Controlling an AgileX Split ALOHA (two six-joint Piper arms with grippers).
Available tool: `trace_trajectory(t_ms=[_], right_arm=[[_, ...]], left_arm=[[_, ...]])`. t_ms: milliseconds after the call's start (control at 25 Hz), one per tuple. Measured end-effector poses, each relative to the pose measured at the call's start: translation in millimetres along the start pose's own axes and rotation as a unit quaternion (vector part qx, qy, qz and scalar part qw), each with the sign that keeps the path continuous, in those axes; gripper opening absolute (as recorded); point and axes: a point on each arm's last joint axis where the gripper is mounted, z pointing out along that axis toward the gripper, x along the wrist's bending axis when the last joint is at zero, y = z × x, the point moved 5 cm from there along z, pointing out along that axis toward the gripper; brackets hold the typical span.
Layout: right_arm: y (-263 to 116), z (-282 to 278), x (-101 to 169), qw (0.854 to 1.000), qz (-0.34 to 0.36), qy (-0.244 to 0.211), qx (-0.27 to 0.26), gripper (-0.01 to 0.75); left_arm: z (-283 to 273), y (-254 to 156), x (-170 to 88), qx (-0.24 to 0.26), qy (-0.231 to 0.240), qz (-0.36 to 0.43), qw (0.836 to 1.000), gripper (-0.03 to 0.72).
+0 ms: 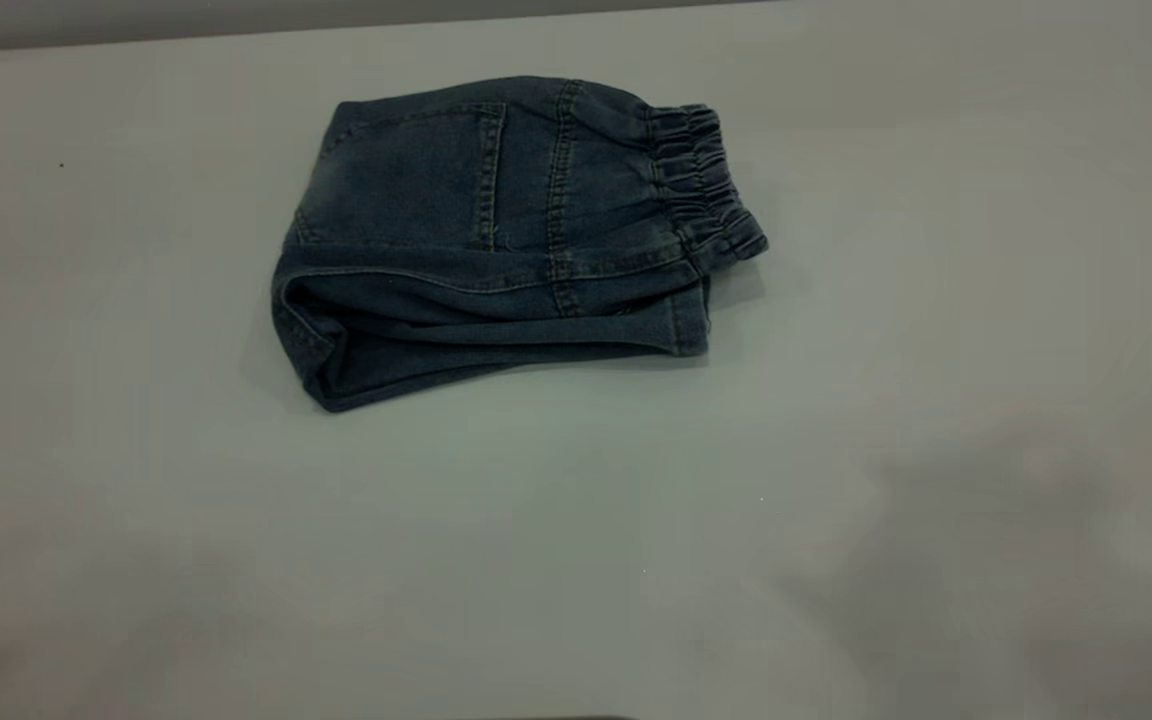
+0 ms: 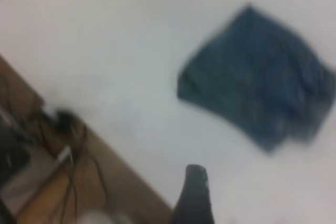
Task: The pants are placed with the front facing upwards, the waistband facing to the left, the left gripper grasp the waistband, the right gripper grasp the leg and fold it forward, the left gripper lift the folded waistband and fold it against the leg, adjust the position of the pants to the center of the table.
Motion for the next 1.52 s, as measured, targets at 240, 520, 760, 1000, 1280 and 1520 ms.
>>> trace_trajectory(t_ms=[240,520,760,1000,1280,1520], right_arm=[[-87.1,4.0,-4.6,0.998,0.001,-0.005,0.063,0.549],[-194.7,18.4,-23.9,0.991,0.003,-0.048,0.123,0.549],[-256.3,32.0,-32.6,0.994,0.010,-0.061,0.093,0.549],[-274.0,27.5,-34.4,0.996,0.006,-0.070,0.047,0.549],[-275.7,23.3,-33.7,0.997,0.002,-0.071,0.028,0.549],[-276.0,23.1,-32.7,0.997,0.003,-0.068,0.026,0.549]], left_arm=[[26.3,-82.2,5.9,0.100,0.023,-0.025,0.994,0.566],[56.5,-175.2,1.9,0.216,0.011,-0.054,0.975,0.566],[59.4,-208.4,-2.1,0.240,0.008,-0.061,0.969,0.566],[58.4,-219.2,-1.5,0.240,0.016,-0.056,0.969,0.566],[64.2,-236.6,0.4,0.250,0.023,-0.054,0.967,0.566],[65.0,-235.7,1.2,0.245,0.026,-0.053,0.968,0.566]])
